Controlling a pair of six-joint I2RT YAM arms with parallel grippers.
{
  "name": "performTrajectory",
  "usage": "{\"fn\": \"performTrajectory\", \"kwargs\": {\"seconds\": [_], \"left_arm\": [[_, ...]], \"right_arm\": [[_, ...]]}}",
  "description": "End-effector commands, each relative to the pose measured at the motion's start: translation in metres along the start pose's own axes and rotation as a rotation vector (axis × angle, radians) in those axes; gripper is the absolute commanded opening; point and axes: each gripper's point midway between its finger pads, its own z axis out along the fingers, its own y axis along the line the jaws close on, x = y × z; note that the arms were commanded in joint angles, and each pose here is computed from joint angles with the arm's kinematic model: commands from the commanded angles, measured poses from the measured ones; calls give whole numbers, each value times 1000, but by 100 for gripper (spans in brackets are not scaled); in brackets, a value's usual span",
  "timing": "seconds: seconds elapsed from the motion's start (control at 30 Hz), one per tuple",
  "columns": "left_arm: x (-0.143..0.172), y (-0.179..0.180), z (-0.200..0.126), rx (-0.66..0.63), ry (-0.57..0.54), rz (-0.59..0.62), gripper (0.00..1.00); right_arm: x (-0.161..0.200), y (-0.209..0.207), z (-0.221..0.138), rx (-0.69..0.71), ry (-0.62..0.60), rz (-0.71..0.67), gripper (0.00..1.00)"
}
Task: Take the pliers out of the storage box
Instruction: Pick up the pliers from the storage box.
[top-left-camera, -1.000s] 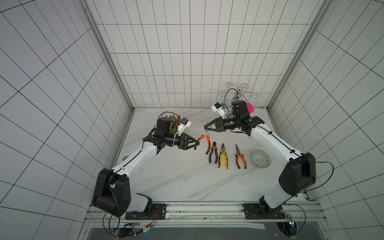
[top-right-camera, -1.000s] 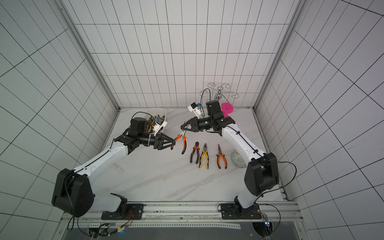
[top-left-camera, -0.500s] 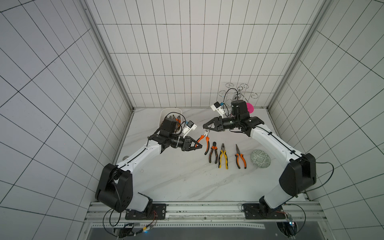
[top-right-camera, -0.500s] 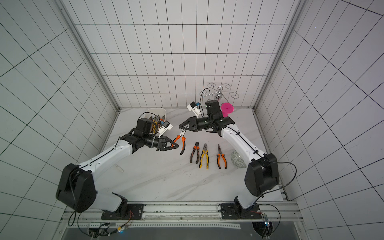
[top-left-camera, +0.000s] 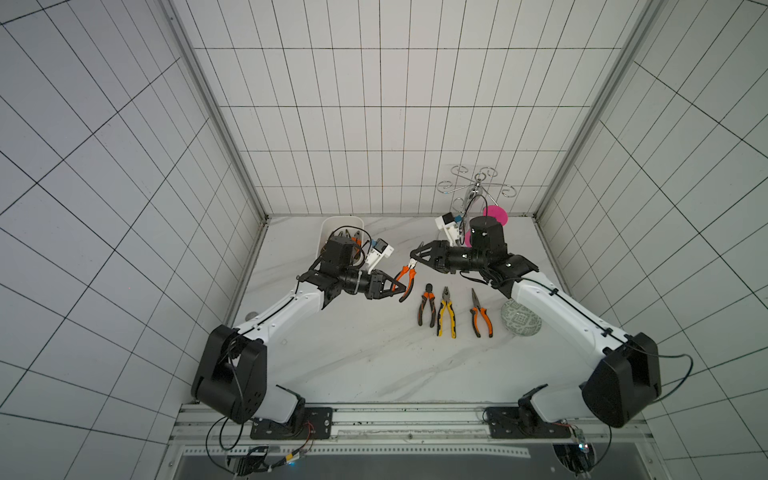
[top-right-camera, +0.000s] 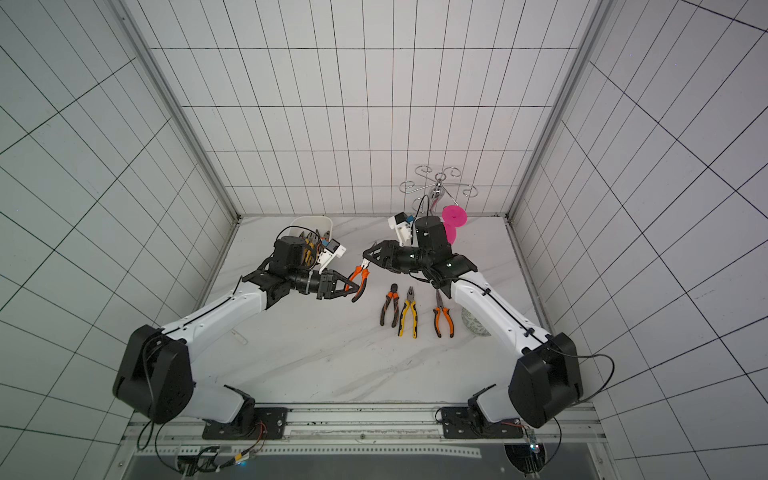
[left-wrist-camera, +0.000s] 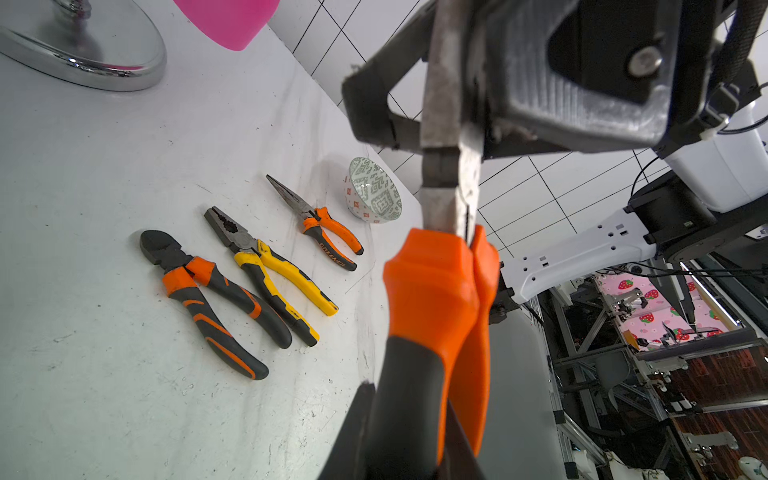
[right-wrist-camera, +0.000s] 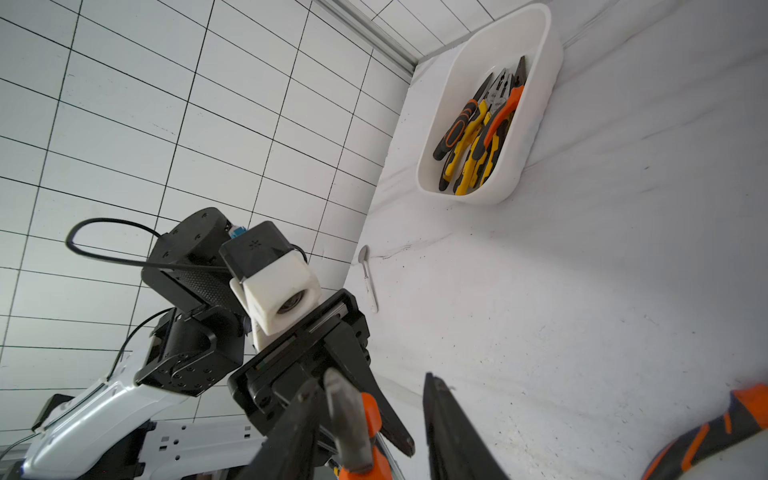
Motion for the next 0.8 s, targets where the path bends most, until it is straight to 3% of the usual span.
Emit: {"fn": "performTrajectory", "kwargs": {"seconds": [0.0,0.13,0.2,0.23,0.27,0.4,0.47,0.57,0.77], "left_arm": [[-15,-12,-2,32,-43,67,0],[-18,-9,-2,17,-57,62,0],[-18,-7,-2,12,-58,60,0],[-17,-6,-1,11,-57,56,1],[-17,-4,-2,1,-60,57,12],[-11,6,-14,-91,-82,59,78],[-7,4,-24,-106,-95,71,92],[0,3,-41,-178,-114,97,99],[19,5,-67,-403,-132,219,99]], "right_arm": [[2,-1,7,-11,-5,-3,20],[1,-2,8,-13,-4,-2,12],[0,0,7,-14,-8,-12,0],[0,-1,7,-13,-8,-16,0],[0,-1,7,-14,-7,-21,0],[0,-12,11,14,10,-38,0],[3,-23,13,56,38,-62,0],[10,-42,19,113,95,-103,0],[27,-91,39,217,212,-154,0]]}}
